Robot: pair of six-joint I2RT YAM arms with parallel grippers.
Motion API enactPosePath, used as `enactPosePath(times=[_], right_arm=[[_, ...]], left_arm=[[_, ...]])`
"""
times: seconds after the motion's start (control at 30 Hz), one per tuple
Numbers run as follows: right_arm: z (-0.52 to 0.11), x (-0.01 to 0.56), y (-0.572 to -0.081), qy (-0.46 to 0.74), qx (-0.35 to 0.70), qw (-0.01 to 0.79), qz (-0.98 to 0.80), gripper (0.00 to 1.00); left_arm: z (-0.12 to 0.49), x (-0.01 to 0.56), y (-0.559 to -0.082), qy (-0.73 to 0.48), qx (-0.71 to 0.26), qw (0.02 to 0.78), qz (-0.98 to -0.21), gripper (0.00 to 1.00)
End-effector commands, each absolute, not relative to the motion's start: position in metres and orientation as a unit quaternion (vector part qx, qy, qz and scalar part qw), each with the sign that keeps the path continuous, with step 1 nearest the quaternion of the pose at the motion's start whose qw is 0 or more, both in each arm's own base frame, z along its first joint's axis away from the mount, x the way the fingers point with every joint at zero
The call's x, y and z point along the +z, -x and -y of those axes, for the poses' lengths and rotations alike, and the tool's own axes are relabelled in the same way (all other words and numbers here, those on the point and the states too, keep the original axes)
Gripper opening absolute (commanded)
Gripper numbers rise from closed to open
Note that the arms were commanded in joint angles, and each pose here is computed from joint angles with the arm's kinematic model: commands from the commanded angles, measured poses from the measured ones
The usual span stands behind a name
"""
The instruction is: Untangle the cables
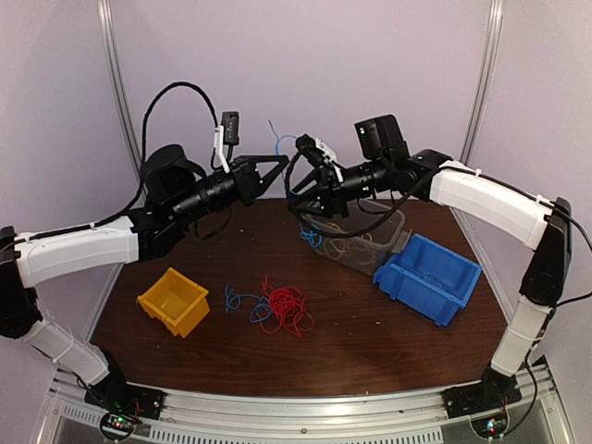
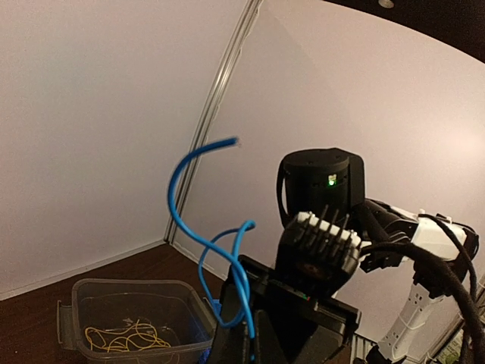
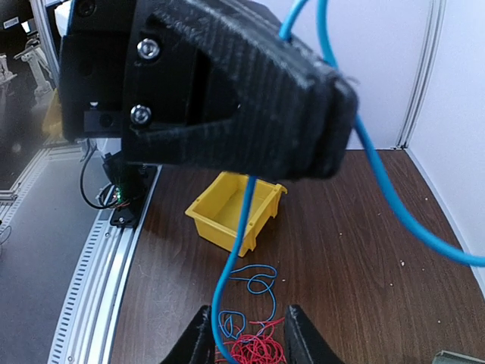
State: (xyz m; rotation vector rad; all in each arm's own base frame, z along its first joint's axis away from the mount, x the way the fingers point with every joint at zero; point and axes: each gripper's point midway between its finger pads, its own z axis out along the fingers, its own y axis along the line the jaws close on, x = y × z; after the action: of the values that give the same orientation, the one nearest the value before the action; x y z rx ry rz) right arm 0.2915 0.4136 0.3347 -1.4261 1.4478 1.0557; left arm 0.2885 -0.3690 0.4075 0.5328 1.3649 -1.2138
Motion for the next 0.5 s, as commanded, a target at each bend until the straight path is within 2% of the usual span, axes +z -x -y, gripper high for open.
enactPosePath(times=[0.0, 0.07, 0.1, 0.23, 0.27, 0.3, 0.33, 0.47], right_arm=[[-0.409, 0.349, -0.273, 0.575, 0.442, 0.415, -0.549, 0.19], [-0.410, 0.348, -0.278, 0.566, 0.439, 0.419, -0.558, 0.03], [-0.409, 0.348, -0.282, 0.561, 0.432, 0.423, -0.566, 0.00], [-0.396, 0.345, -0.294, 0.542, 0.417, 0.431, -0.589, 0.00], [-0.389, 0.344, -0.296, 0.537, 0.414, 0.432, -0.594, 0.00], [-0.382, 0.342, -0.299, 0.532, 0.409, 0.433, -0.601, 0.00], [-0.374, 0.339, -0.302, 0.528, 0.403, 0.432, -0.609, 0.00], [-0.333, 0.327, -0.316, 0.504, 0.379, 0.429, -0.647, 0.00]], left_arm=[[0.368, 0.426, -0.283, -0.236, -0.524, 0.596, -0.561, 0.00], [0.368, 0.425, -0.283, -0.236, -0.524, 0.596, -0.561, 0.00], [0.368, 0.424, -0.283, -0.236, -0.523, 0.596, -0.562, 0.00], [0.364, 0.416, -0.287, -0.225, -0.510, 0.602, -0.572, 0.01], [0.362, 0.411, -0.290, -0.222, -0.502, 0.604, -0.578, 0.08], [0.360, 0.405, -0.293, -0.217, -0.493, 0.605, -0.587, 0.20], [0.357, 0.398, -0.298, -0.207, -0.480, 0.607, -0.598, 0.27], [0.351, 0.364, -0.308, -0.195, -0.442, 0.598, -0.639, 0.44]])
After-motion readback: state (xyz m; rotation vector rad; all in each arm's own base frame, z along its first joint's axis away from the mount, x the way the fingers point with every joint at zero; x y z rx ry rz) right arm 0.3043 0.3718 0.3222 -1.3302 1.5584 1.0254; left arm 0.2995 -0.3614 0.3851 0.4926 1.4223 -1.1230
